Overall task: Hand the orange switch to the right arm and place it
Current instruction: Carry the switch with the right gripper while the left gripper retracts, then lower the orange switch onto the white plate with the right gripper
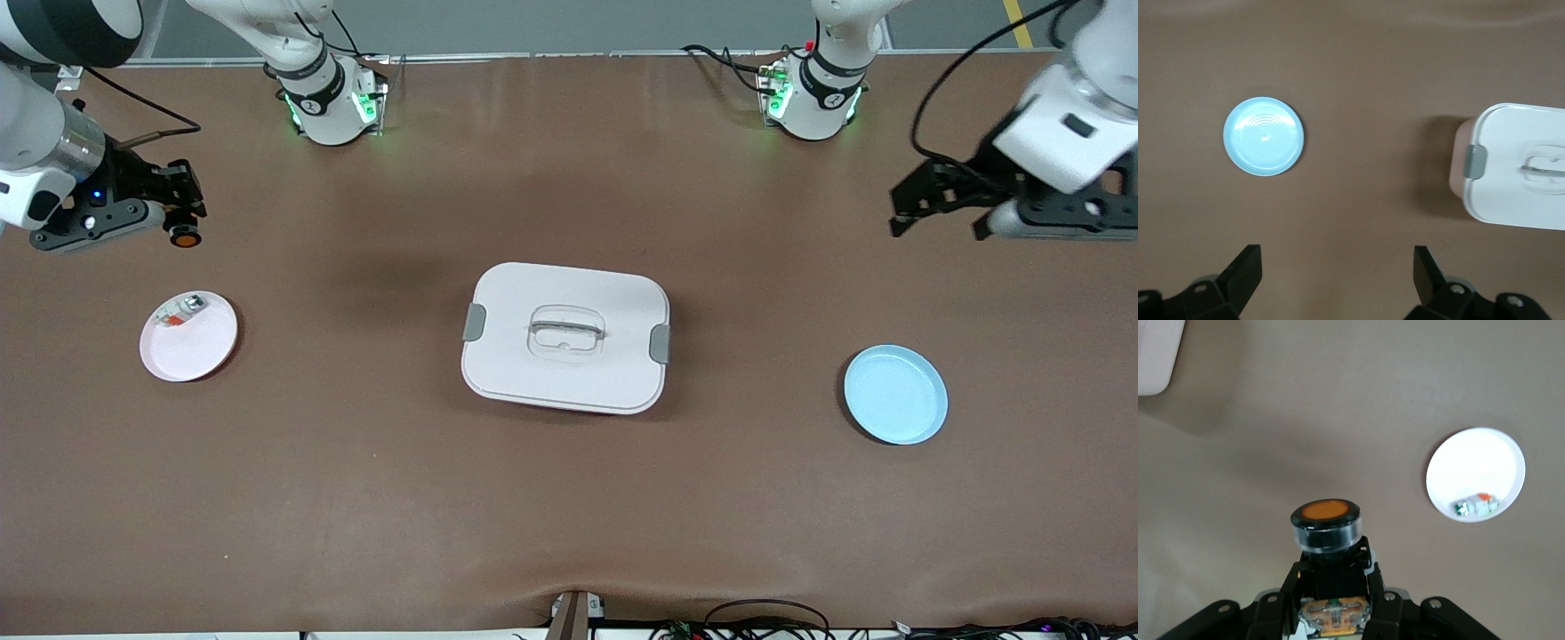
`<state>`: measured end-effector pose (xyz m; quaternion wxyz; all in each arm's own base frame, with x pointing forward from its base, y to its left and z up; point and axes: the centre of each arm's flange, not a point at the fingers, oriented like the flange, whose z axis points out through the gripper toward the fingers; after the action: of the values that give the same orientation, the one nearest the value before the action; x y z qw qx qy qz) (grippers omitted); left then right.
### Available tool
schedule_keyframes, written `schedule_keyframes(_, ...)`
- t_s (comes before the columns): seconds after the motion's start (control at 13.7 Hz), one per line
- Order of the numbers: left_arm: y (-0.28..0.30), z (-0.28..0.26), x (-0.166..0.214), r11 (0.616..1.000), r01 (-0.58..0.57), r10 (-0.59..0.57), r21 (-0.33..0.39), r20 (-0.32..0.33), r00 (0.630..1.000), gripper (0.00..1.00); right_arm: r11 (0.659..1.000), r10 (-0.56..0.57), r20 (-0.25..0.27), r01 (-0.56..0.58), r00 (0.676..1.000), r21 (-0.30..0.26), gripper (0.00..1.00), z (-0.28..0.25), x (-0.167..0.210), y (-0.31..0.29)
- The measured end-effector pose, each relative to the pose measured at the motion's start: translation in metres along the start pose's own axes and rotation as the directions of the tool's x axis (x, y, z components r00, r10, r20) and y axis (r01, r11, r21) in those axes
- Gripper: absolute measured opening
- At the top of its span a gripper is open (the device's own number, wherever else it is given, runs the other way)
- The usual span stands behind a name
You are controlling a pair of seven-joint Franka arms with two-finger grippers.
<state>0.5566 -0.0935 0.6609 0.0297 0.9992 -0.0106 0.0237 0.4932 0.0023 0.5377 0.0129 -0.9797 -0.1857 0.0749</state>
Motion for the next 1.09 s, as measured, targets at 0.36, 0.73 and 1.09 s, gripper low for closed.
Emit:
schedule_keyframes(0.36, -0.056, 0.007, 0.005, 0.999, 0.033, -0.034, 0.006, 0.023, 0.999, 1.00, 0.979, -0.205, -0.023, 0.205, 0.978, -0.006, 0.41, 0.053, 0.004, 0.031)
schedule_keyframes(0.73, -0.066, 0.024, 0.006, 0.999, 0.043, -0.043, 0.005, 0.057, 0.997, 1.00, 0.902, -0.430, -0.010, 0.429, 0.903, -0.051, 0.41, 0.099, 0.003, 0.063)
schedule_keyframes(1.09, -0.079, 0.037, 0.011, 0.998, 0.060, -0.059, -0.003, 0.082, 0.995, 1.00, 0.781, -0.616, 0.008, 0.612, 0.788, -0.121, 0.41, 0.132, -0.003, 0.089)
